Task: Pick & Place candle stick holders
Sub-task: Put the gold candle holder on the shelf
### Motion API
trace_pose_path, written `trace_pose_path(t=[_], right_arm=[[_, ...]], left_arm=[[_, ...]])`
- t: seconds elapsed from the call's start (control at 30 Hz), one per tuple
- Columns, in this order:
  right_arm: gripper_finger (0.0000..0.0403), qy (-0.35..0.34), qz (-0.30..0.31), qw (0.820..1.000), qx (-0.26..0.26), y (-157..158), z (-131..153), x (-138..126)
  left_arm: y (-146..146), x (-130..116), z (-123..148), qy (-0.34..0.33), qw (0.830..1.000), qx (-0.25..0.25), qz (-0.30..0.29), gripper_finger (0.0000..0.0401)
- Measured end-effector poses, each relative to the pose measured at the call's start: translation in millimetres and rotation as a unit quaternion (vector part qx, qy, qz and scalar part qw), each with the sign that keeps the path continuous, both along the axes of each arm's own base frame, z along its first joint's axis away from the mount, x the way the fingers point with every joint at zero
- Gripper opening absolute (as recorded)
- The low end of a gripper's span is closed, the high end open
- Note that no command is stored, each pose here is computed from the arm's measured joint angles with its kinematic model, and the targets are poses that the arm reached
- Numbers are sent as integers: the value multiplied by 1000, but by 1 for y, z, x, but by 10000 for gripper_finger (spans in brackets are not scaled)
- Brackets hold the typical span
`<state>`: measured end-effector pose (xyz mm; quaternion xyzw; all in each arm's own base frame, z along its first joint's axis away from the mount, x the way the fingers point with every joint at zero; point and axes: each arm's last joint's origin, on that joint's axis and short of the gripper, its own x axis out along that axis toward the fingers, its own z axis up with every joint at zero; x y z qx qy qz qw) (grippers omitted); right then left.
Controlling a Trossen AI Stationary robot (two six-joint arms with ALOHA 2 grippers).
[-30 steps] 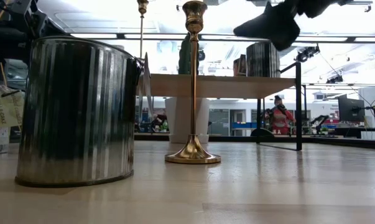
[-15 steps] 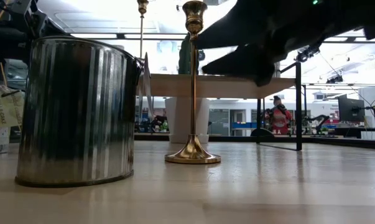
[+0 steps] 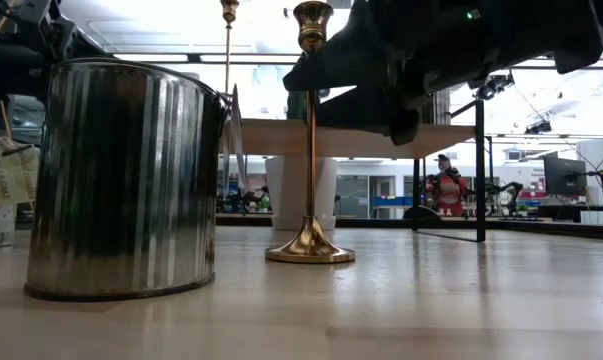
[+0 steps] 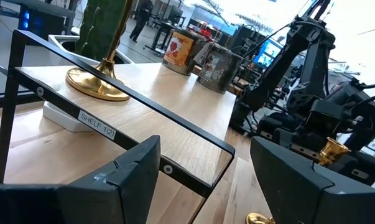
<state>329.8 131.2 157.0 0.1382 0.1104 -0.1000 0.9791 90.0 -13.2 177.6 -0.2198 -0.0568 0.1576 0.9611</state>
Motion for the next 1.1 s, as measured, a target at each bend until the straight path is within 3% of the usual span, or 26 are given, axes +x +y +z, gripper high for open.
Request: trace_pose_path(t=[0.27, 1.1], right_arm=[[185, 1, 2, 1000, 1, -1, 0, 1], [34, 2, 12, 1000, 3, -1, 0, 1]], left_arm=[[0, 0, 0, 0, 1000, 0, 0, 245], [0, 0, 0, 0, 1000, 0, 0, 245]])
